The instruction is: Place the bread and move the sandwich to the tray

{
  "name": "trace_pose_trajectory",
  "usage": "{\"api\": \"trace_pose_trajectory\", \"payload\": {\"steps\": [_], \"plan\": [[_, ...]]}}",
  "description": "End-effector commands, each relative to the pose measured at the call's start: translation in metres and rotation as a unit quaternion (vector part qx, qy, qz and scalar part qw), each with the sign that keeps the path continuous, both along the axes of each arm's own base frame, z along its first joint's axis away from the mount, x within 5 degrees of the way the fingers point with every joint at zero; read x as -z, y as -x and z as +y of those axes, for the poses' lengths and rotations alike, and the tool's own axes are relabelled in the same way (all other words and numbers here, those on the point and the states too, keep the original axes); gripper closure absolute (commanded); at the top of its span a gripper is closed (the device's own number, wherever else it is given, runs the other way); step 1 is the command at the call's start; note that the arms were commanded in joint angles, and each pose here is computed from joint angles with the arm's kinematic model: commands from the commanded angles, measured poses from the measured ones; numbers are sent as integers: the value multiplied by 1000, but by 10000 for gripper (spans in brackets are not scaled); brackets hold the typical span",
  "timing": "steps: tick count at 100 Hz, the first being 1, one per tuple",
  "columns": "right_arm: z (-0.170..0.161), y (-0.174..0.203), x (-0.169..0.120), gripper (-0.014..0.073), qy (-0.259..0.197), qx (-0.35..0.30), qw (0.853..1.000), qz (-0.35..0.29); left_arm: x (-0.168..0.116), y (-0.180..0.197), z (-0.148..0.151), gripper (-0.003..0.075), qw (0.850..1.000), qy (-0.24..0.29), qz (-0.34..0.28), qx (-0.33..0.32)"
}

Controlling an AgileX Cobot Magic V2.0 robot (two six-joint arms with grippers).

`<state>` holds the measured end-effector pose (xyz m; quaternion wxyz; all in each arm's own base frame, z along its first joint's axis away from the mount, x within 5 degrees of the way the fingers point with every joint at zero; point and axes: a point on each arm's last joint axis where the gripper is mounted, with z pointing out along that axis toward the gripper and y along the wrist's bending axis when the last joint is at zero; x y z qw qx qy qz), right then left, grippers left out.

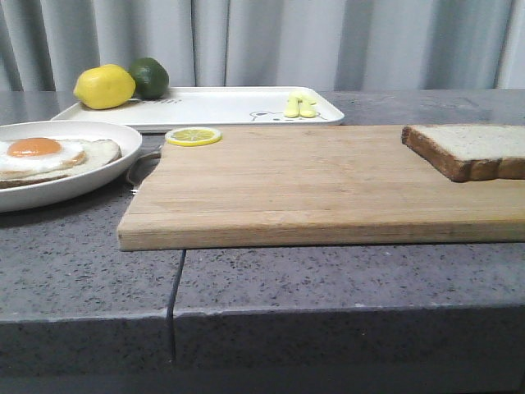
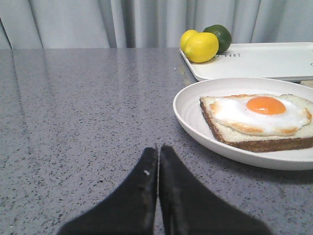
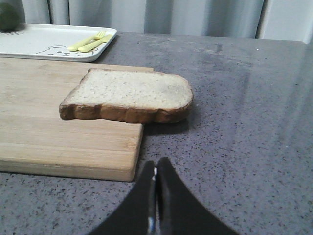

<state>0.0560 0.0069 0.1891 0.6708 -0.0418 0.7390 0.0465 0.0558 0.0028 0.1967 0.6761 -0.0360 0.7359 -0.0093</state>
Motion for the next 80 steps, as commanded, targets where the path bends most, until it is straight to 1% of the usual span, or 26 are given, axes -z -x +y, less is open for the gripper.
{"api": "trace_pose_trajectory", "payload": {"steps": [1,66,80], "plan": [[0,1,-9,714,-1,2,999,-52,-4,2,-1,739,999,9,-50,8],[0,1,-9,714,-1,2,999,-52,-4,2,-1,739,999,9,-49,7],[0,1,-14,714,-2,1,997,-78,-7,2,-2,739,998,25,-63,10]]}}
